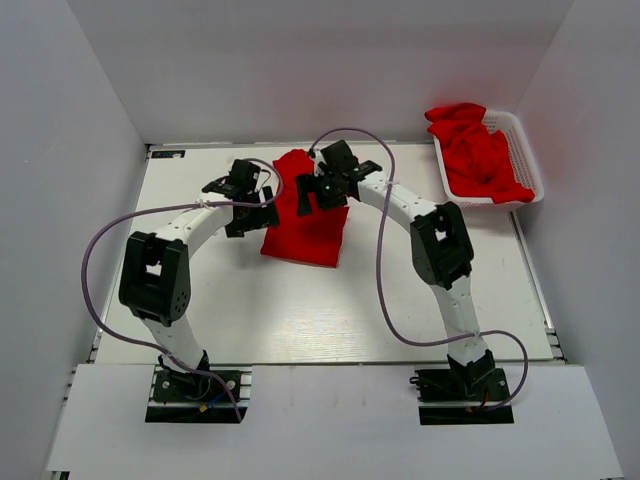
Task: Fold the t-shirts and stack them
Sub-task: Fold the folded rectangular tshirt in 1/3 of the way, then grab one side of the 2/3 rectangular tshirt with both arms, then fold the long partially folded tshirt into a neat square
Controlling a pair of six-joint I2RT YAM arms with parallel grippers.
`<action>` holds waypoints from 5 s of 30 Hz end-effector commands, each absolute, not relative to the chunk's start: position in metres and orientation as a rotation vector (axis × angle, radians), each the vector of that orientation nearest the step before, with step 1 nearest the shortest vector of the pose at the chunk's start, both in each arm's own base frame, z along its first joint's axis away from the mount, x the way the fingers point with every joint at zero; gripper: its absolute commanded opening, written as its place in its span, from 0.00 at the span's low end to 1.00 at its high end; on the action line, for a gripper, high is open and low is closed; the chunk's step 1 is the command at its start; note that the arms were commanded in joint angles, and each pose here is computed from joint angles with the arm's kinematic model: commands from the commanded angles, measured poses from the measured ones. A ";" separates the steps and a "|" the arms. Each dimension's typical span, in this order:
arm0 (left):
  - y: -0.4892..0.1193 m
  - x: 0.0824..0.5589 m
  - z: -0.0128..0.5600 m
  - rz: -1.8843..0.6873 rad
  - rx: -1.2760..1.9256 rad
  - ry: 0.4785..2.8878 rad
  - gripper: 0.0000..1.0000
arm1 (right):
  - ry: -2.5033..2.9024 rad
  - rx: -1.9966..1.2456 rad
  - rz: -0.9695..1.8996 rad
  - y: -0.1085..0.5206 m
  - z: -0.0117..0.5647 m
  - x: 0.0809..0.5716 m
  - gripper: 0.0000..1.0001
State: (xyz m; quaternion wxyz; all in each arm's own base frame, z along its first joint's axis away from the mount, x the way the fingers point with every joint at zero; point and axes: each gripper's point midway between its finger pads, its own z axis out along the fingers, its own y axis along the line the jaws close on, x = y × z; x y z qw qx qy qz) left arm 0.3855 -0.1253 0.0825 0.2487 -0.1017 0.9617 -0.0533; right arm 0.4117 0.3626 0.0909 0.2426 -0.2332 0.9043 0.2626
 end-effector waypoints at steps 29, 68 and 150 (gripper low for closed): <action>-0.151 0.344 0.018 -0.334 -0.125 2.707 0.55 | 2.658 -0.301 0.668 0.280 0.073 0.309 0.82; -0.183 0.209 0.138 -0.700 0.005 2.635 0.00 | 2.849 -0.646 0.916 0.250 0.119 0.163 0.00; -0.203 0.503 0.064 -0.265 0.227 2.430 1.00 | 2.367 -0.362 0.755 0.216 0.151 0.399 0.90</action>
